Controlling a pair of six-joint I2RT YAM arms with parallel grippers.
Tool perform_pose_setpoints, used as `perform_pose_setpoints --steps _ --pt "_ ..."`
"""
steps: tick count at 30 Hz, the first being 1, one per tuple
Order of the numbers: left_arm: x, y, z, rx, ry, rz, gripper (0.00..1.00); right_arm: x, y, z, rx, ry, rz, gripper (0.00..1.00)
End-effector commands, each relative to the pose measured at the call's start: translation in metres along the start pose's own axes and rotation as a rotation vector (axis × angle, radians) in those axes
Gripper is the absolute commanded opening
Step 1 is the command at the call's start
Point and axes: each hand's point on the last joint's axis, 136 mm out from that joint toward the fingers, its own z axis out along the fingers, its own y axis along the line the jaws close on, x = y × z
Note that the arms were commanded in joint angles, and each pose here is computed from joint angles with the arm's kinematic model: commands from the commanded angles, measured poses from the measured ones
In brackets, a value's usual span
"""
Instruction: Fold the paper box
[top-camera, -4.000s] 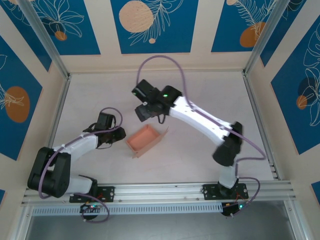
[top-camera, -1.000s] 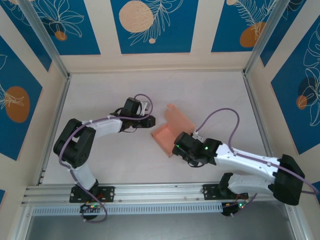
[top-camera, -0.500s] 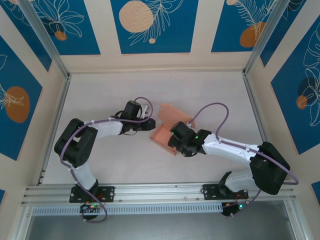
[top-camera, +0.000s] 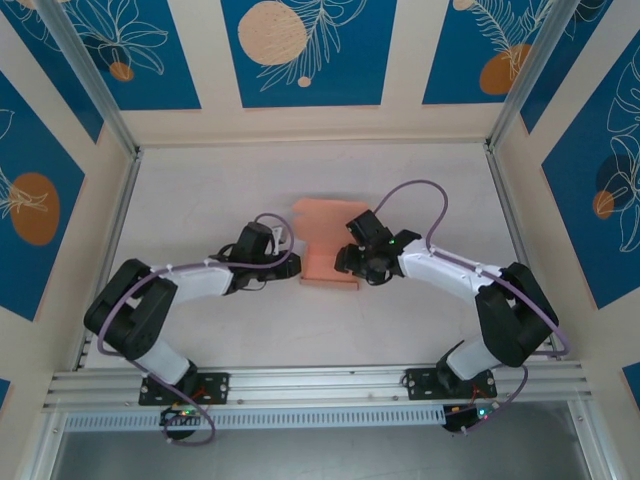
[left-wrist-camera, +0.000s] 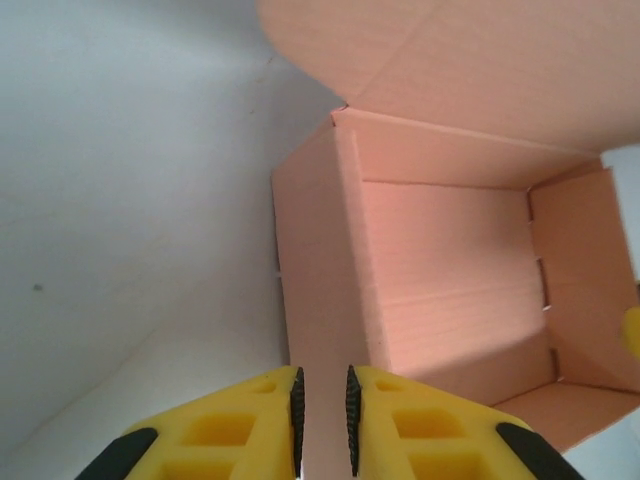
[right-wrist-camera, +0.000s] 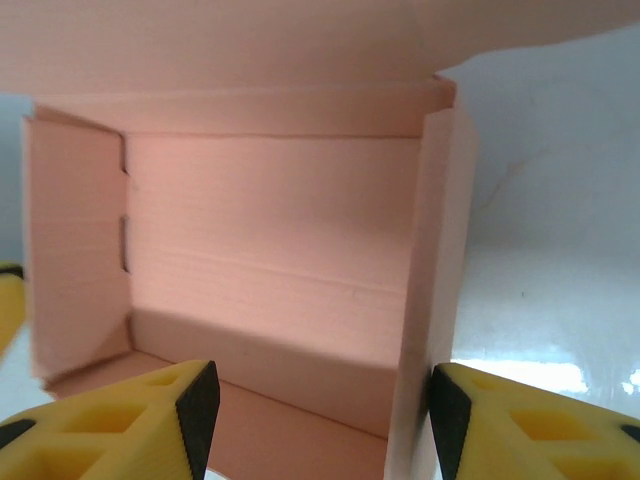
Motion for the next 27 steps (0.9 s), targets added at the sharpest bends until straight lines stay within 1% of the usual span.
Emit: perform_pose_setpoints --steps 1,3,6,11,18,22,25,27 --pt "0.0 -0.01 -0.006 0.019 -0.059 -0.018 0.2 -0.007 0.007 -0.013 -0.004 0.006 -0.103 0.6" --pt "-0.002 -0.005 -0.011 -0.009 -0.084 -0.016 0.21 -0.007 0.001 -0.019 0.023 0.002 -0.12 0.6" --pt "-0.004 -0.002 -0.015 -0.044 -0.089 -0.001 0.21 -0.002 -0.008 -0.023 0.042 0.0 -0.121 0.6" --pt "-0.005 -0.005 -0.015 -0.028 -0.091 -0.011 0.21 0.0 -0.021 -0.023 0.056 -0.02 -0.108 0.6" --pt "-0.008 -0.01 -0.02 -0.014 -0.106 -0.012 0.22 -0.007 -0.017 -0.026 -0.012 -0.041 -0.126 0.59" --pt "-0.012 -0.016 -0.03 -0.001 -0.13 -0.007 0.28 -0.012 -0.015 -0.036 -0.041 -0.052 -0.137 0.57" --pt "-0.026 -0.02 -0.049 -0.022 -0.189 0.022 0.31 -0.015 -0.009 -0.054 -0.078 -0.073 -0.173 0.57" --pt "-0.039 -0.02 -0.067 -0.044 -0.237 0.048 0.36 -0.021 -0.007 -0.071 -0.101 -0.093 -0.192 0.57"
